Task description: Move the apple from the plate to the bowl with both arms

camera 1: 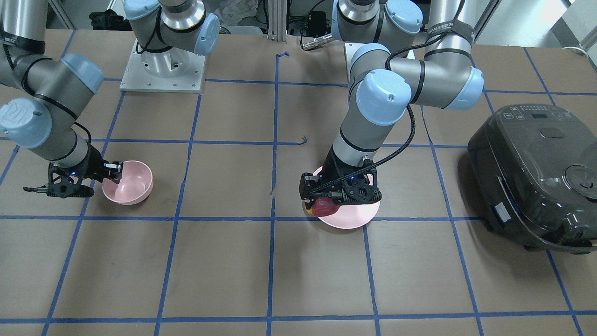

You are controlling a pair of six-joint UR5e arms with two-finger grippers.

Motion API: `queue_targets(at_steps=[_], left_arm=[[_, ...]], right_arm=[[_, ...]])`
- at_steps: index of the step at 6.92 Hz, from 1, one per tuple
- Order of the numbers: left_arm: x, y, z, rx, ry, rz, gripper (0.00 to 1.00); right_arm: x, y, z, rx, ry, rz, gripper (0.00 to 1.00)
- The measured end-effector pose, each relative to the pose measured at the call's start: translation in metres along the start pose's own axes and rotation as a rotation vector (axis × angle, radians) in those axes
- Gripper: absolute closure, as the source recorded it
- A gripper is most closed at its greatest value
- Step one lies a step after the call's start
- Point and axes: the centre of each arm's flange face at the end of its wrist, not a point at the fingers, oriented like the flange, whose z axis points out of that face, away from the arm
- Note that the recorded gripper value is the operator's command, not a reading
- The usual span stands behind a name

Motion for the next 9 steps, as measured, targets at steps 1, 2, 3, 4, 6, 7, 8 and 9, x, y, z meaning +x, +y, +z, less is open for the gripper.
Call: queue_targets(at_steps=[1,2,3,4,6,7,8,9], left_arm=[[0.001,-0.001,-0.003,0.005,0.004,-0.002,1.00],[0.003,-0.003,-0.007,0.010,0.014,-0.002,1.00],[0.006,-0.005,-0.011,0.010,0.024,-0.003,1.00],[0.007,-0.005,-0.013,0.005,0.027,-0.007,1.00],[0.006,-0.004,-0.013,-0.006,0.023,-0.011,1.00],[0.006,-0.003,-0.012,-0.009,0.020,-0.012,1.00],[0.006,-0.003,-0.013,-0.011,0.018,-0.012,1.00],[0.005,-0.002,-0.013,-0.013,0.017,-0.012,1.00]], right_arm=[[0.000,0.000,-0.001,0.005,-0.003,-0.003,1.00],[-0.003,-0.003,-0.007,0.026,-0.027,-0.004,1.00],[-0.017,-0.008,-0.016,0.065,-0.086,-0.017,1.00],[-0.049,-0.014,-0.026,0.101,-0.150,-0.041,1.00],[-0.144,-0.011,-0.032,0.098,-0.191,-0.029,1.00],[-0.180,-0.003,-0.028,0.077,-0.189,-0.001,1.00],[-0.197,0.003,-0.018,0.052,-0.187,0.013,0.21],[-0.205,0.007,-0.008,0.028,-0.185,0.019,0.00]])
